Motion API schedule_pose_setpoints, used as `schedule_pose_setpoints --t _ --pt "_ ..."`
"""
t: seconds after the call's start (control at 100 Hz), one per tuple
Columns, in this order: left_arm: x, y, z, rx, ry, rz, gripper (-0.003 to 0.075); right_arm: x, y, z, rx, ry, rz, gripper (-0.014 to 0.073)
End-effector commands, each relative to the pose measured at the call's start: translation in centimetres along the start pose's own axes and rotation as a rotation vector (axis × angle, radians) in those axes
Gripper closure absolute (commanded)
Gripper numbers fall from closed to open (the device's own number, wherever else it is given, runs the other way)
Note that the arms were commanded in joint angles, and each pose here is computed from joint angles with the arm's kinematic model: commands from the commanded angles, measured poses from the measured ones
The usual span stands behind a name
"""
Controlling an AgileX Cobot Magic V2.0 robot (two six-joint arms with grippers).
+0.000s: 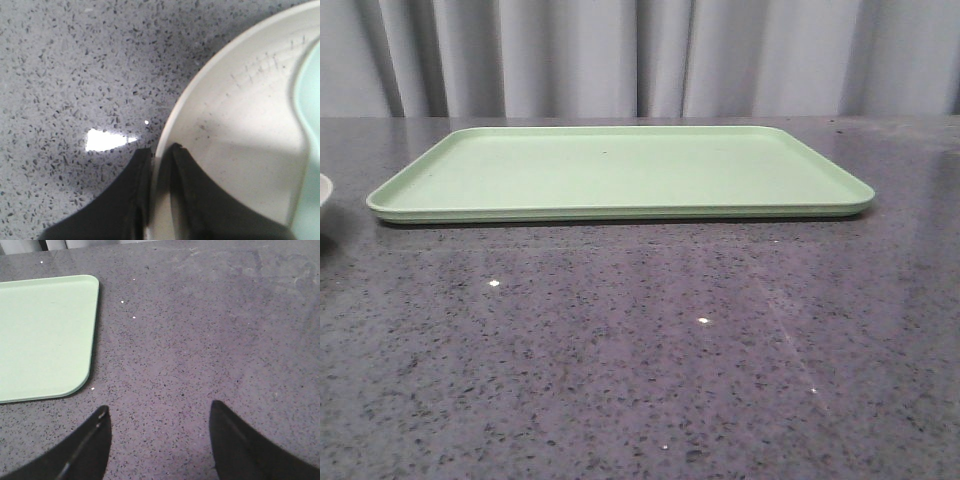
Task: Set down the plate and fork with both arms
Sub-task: 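Lift the plate and carry it over the green tray with left gripper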
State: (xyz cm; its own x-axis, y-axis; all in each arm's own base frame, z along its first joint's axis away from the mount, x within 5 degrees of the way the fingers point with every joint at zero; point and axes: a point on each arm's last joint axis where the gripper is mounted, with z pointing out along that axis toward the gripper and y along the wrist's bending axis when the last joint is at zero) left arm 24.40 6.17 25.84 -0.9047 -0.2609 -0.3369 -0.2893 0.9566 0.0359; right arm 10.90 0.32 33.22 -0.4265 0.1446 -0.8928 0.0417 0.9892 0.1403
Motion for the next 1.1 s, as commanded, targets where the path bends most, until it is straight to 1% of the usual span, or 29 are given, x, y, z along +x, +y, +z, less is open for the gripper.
schedule_pose_setpoints --t 0.0,0.06,0.13,0.28,0.36,0.46,0.53,0.7,0.82,0.98,1.09 --pt "0.0 0.2 -1.0 -0.012 -0.027 0.004 0.0741 -1.6 0.2 -0.4 -0.009 -0.098 -0.015 0.0148" --pt "0.2 0.4 -1.6 -0.009 -0.044 -0.008 0.0741 -1.6 0.2 -0.4 -0.009 -0.098 -0.015 0.0148" --pt "0.4 0.9 -2.6 0.011 -0.056 -0.053 0.0741 -1.6 0.2 -0.4 -0.009 -0.098 -0.015 0.0148" --pt "0.8 2.0 -5.3 0.138 -0.164 -0.137 0.0741 -1.6 0.2 -0.4 -0.009 -0.098 -0.015 0.0148" --pt "0.9 2.5 -6.6 0.166 -0.217 -0.162 0.0741 -1.6 0.2 -0.4 -0.009 -0.098 -0.015 0.0148" --pt "0.6 2.4 -7.8 0.174 -0.241 -0.159 0.0741 -1.6 0.2 -0.4 -0.009 -0.098 -0.015 0.0148" --pt "0.2 2.1 -8.6 0.209 -0.269 -0.166 0.0741 -1.6 0.2 -0.4 -0.009 -0.098 -0.015 0.0148" --pt "-0.9 0.9 -10.0 0.364 -0.354 -0.162 0.0741 -1.6 0.2 -0.4 -0.009 -0.098 -0.015 0.0148" --pt "-1.6 -0.4 -9.7 0.435 -0.371 -0.170 0.0741 -1.6 0.2 -0.4 -0.009 -0.097 -0.015 0.0148" --pt "-2.7 -3.7 -8.9 0.523 -0.386 -0.117 0.0741 -1.6 0.2 -0.4 -0.010 -0.097 -0.014 0.0148" --pt "-3.7 -6.6 -8.2 0.580 -0.358 -0.072 0.0741 -1.6 0.2 -0.4 -0.009 -0.094 -0.014 0.0148"
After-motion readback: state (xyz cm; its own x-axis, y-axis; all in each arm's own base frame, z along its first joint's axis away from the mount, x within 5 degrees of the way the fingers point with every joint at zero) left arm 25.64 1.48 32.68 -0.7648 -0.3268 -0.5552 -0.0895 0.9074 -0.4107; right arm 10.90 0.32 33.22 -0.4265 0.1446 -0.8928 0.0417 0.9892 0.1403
